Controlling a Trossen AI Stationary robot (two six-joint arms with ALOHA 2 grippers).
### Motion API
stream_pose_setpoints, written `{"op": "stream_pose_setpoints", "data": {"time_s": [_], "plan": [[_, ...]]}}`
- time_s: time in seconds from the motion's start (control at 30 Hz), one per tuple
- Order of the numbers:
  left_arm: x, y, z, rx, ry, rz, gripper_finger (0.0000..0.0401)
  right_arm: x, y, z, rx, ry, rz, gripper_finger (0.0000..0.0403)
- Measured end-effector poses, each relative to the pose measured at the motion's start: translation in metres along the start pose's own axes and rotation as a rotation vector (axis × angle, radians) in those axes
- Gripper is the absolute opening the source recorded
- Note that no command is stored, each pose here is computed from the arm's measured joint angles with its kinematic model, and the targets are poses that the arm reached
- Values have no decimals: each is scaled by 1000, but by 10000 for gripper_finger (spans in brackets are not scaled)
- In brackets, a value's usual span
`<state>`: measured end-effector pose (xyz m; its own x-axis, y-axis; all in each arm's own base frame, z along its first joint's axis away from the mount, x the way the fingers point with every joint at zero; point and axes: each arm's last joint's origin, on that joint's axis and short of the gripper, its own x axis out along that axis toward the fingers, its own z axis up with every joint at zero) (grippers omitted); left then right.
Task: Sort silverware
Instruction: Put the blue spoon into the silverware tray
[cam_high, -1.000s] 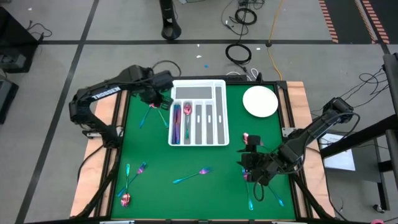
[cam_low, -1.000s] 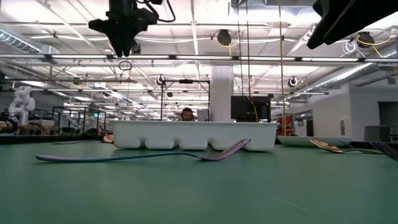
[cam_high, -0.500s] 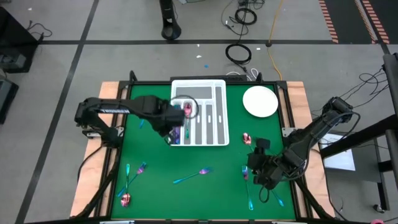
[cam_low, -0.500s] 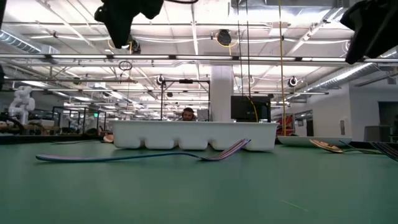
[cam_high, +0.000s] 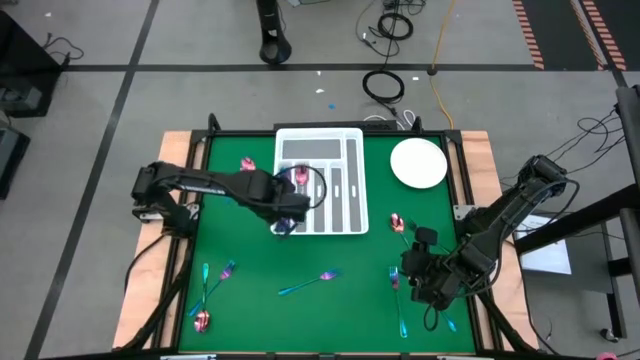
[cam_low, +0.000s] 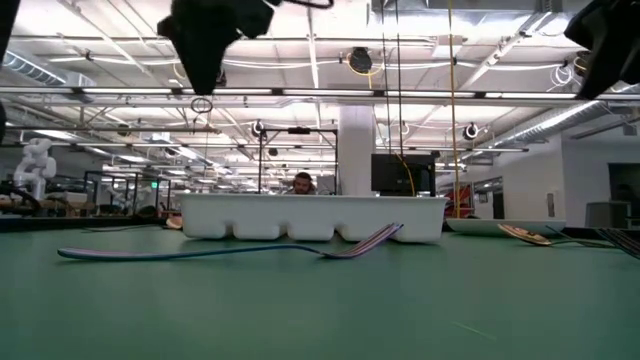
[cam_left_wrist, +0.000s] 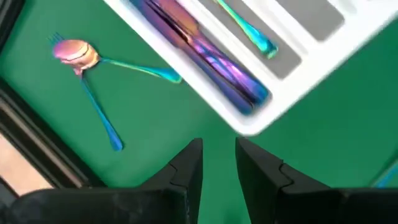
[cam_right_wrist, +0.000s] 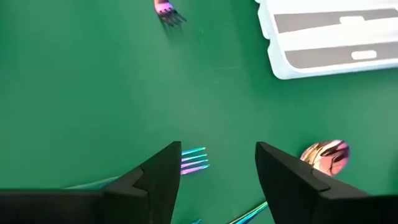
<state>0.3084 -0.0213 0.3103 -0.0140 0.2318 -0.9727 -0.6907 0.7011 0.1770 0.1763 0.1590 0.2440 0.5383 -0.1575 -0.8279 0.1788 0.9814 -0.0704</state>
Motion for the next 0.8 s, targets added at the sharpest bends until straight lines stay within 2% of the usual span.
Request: {"op": "stream_pose_setpoints", "data": {"time_s": [0.07, 0.13, 0.23, 0.37, 0.5, 0.63, 0.8], "plan": [[4, -6, 9, 37, -11, -74, 98, 0, 0, 0, -30, 3, -2, 194], [7, -18, 19, 140, -59, -200, 98, 0, -1, -1, -56, 9, -9, 194], [5, -39, 32, 256, -220, -358, 98, 0, -2, -2, -79, 18, -19, 194], [-1, -64, 43, 335, -415, -479, 98, 0, -3, -2, -49, 11, -30, 194], [-2, -85, 43, 413, -552, -495, 98, 2, -12, -7, 75, 0, -145, 194], [2, -104, 38, 527, -665, -451, 98, 16, -27, -23, 214, 137, -232, 194], [17, -102, 31, 553, -606, -396, 98, 39, -43, -36, 346, 256, -280, 194]]}}
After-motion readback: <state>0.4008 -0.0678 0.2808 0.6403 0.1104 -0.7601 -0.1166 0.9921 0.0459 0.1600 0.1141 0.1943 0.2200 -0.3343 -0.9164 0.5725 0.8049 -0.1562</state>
